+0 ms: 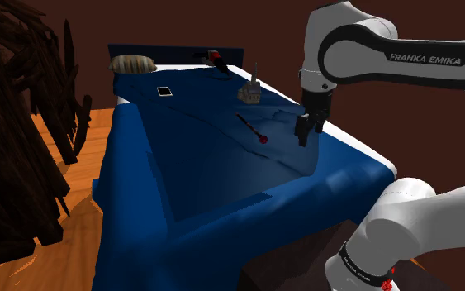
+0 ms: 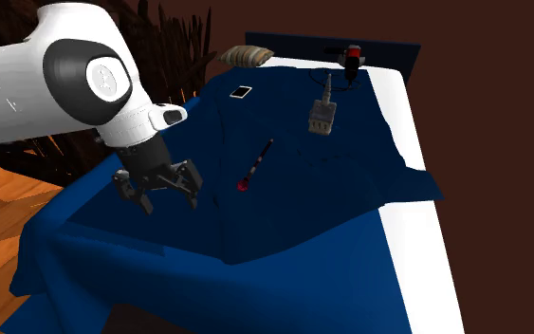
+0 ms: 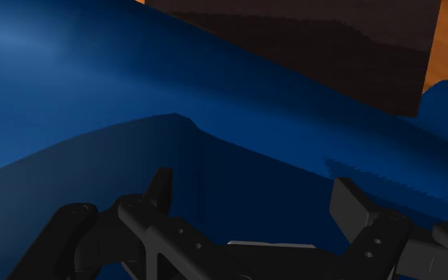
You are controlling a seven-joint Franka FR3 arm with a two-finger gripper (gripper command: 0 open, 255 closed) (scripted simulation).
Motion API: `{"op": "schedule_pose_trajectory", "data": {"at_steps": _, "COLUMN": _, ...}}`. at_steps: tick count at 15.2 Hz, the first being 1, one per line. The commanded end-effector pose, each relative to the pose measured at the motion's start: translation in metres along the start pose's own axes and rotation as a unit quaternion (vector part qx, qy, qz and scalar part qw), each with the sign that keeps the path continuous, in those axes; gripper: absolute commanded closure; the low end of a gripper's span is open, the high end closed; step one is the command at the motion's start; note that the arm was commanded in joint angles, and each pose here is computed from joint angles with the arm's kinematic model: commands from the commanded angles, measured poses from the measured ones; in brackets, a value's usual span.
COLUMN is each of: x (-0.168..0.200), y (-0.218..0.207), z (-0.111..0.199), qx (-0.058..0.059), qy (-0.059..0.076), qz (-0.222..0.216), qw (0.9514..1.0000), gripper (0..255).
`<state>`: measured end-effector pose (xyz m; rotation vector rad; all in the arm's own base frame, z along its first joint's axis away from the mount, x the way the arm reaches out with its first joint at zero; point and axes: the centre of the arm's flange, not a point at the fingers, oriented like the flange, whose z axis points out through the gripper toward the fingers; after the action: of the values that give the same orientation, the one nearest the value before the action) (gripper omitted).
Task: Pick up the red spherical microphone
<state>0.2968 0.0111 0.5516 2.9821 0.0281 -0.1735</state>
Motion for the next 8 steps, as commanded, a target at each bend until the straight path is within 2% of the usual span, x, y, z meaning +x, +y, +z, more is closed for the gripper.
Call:
{"op": "schedule_pose_trajectory", "data": {"at_steps": 1, "x": 0.000, "y": 0.000, "z": 0.000, "qx": 0.000, "qy": 0.000, "qz": 0.000, "qw": 1.0000, "gripper": 0}}
{"op": "schedule_pose_trajectory", "data": {"at_steps": 8, "x": 0.085, "y": 0.026, "z": 0.024, "qx": 0.015, "qy": 0.004, "qz": 0.036, "qw": 0.9992, "gripper": 0}}
